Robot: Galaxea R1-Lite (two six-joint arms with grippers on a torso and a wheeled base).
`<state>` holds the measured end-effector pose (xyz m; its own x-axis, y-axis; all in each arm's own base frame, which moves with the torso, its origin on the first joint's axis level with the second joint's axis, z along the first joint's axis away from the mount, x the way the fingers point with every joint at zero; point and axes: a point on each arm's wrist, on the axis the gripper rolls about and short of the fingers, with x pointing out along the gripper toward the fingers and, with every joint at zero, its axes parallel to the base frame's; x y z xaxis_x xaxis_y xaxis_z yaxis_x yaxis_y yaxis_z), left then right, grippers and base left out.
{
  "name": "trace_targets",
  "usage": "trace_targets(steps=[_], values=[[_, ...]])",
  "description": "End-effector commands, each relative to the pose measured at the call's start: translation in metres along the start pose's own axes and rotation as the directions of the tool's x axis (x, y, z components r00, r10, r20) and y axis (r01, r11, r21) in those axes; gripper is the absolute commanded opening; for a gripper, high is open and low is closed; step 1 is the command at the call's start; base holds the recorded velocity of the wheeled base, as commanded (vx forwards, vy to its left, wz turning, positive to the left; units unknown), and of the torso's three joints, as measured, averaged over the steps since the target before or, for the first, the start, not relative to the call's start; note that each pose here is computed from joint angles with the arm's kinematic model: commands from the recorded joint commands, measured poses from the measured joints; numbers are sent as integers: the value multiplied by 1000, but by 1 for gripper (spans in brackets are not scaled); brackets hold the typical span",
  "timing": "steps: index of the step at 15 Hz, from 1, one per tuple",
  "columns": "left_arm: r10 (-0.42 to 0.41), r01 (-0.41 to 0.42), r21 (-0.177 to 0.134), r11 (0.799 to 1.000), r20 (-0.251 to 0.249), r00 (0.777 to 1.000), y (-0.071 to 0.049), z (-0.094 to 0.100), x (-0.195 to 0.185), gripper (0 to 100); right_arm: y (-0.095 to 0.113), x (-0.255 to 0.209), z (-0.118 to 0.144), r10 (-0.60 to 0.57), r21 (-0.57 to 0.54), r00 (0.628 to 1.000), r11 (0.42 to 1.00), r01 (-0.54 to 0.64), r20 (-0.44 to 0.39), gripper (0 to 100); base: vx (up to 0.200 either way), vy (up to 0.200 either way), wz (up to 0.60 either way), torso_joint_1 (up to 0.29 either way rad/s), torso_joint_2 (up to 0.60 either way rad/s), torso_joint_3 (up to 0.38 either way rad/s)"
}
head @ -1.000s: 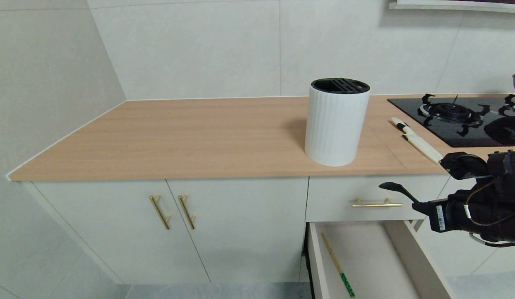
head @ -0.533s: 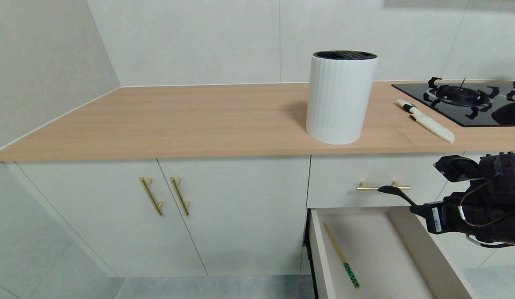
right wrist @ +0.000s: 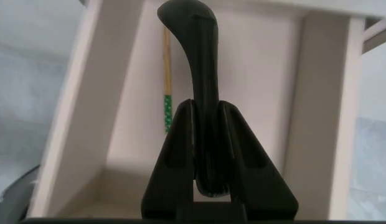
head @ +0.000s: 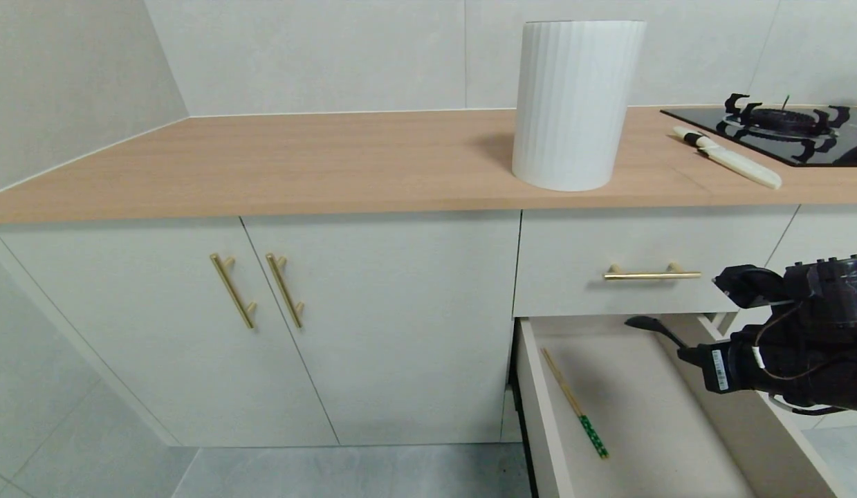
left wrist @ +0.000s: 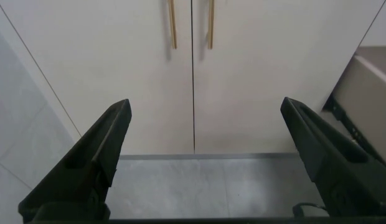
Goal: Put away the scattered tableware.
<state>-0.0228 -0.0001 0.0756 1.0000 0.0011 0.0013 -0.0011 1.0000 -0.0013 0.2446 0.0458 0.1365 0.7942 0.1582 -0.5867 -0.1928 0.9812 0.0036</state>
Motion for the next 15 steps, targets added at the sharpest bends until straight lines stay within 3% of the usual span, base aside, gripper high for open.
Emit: trace_targets(steps=[1,8,11,15], values=[[0,0,0,1000,-1,1000,0,0,0,100,0,4,-2,1,0,1000,1000,-1,-14,0,0,0,0,-119,452,325],[0,0,0,1000,-1,1000,0,0,0,100,0,9,-3,-1,0,1000,1000,1,-31,0,0,0,0,-28,105,75],[0,0,0,1000,-1,1000,0,0,0,100,0,20,-9,-10,0,997,1000,10,-74,0,0,0,0,0,0,0],[0,0,0,1000,-1,1000,0,0,0,100,-2,72,-25,-39,16,983,999,42,-177,0,0,0,0,0,0,0]])
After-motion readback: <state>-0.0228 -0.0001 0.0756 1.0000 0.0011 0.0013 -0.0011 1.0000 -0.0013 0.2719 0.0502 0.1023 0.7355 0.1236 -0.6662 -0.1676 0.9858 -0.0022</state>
